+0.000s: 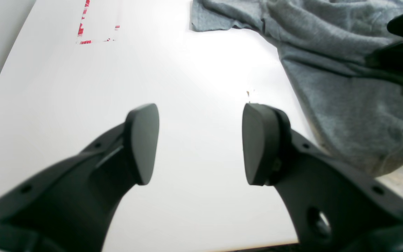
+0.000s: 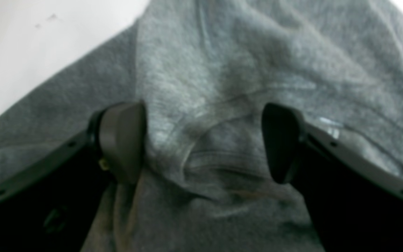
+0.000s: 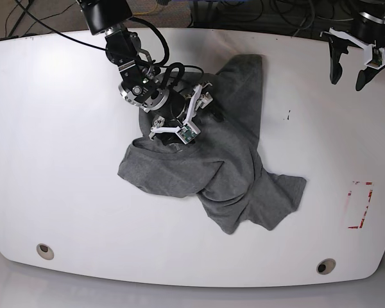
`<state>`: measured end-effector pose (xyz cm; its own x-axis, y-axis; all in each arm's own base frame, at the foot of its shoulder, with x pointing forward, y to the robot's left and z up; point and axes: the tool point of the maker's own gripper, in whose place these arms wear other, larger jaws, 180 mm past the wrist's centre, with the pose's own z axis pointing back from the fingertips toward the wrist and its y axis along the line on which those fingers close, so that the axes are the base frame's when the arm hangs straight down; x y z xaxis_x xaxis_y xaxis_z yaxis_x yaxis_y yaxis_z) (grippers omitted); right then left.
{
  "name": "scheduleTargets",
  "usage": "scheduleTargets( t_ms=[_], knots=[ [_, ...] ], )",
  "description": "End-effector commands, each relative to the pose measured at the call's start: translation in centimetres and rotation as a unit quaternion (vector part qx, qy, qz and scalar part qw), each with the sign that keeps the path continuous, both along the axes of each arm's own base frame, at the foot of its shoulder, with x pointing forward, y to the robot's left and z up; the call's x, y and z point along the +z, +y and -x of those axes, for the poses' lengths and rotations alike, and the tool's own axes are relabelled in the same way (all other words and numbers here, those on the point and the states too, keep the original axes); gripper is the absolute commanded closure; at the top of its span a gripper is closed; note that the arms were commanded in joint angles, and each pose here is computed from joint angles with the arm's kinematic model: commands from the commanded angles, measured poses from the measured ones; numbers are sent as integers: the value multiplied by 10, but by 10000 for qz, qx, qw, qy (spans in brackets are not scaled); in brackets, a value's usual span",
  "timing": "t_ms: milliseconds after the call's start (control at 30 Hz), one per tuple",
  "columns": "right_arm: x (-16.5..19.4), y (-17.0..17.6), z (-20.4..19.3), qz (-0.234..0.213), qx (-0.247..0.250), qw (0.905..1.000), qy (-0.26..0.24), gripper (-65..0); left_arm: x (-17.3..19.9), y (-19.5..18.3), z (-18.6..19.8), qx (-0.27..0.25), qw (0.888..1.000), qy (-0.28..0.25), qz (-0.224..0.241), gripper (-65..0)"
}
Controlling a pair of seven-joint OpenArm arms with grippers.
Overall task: Layout the t-shirt on the table in an organized manner, then fold the t-shirt properly
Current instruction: 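Close the right gripper on the t-shirt fabric near the collar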
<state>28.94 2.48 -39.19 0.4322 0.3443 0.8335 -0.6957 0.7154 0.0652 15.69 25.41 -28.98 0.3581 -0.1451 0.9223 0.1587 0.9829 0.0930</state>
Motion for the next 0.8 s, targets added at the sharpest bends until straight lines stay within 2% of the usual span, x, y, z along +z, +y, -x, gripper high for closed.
scheduleTargets(
  t_ms=[0,333,400,767],
  knots=[
    [13,4,-7,-173,15,9996,-205,-482,11,0,-1,-34,9998,-192,10,-351],
    [5,4,3,-178,11,9998,-67,-479,10,0,-2,-47,9998,-188,12,-351],
    [5,4,4,-178,11,9998,-60,-455,10,-1,-2,-58,9998,-186,23,-351],
    [-1,4,7,-165,0,9999,34,-189,10,-2,-3,-63,9998,-200,28,-351]
  ],
)
